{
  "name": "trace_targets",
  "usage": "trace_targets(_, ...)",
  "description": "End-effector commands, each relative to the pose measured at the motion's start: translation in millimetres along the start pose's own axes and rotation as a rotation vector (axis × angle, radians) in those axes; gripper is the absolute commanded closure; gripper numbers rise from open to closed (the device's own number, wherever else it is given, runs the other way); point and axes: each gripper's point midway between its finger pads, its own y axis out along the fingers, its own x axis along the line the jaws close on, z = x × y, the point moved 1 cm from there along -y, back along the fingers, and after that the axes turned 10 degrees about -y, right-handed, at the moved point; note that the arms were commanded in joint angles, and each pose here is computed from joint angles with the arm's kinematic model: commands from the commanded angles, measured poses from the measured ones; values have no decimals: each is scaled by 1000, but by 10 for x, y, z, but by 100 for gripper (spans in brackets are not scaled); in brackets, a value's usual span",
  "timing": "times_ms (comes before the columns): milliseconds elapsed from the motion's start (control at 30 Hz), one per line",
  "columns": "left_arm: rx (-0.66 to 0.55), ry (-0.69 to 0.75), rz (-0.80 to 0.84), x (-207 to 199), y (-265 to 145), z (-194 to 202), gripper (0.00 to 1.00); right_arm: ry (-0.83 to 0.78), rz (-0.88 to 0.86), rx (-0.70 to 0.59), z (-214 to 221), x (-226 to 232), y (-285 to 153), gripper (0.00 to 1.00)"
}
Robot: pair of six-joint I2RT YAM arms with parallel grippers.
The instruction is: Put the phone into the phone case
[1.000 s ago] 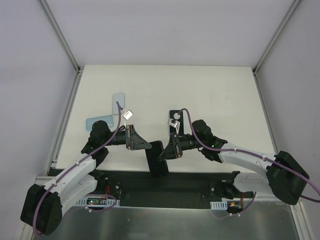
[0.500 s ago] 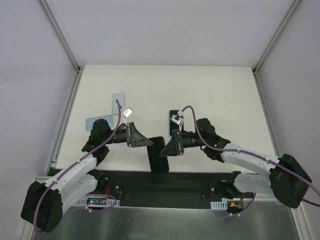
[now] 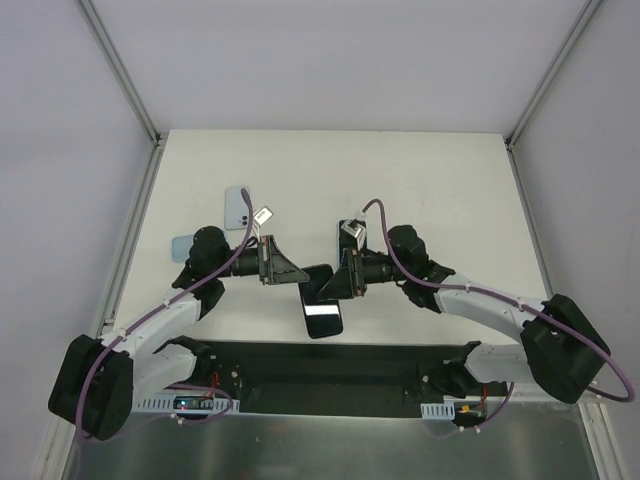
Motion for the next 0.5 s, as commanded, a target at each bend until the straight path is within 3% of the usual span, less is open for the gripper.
trace_targets(0,43,87,25,-166,43,-72,100,-93,-57,-107,-477,165,-42,63)
trace_targets(33,47,84,17,-151,51,-81,100,-92,-58,-110,-496,156,-57,75)
trace_targets(133,58,80,4,-146,78,-132,98,-93,-63,-122,-567,117,-118,89)
trace_targets(167,59,70,-3,-124,90,-155,78,-91,-61,-128,-589,103,-139,91)
trace_targets(300,49,83,5,-211,106,-269,39,-84,-35,-185,-776,23,-302,94)
trace_targets(467,61,115,24,-200,125,-290,29,-107,-29,-240,-1042,76,-414,95)
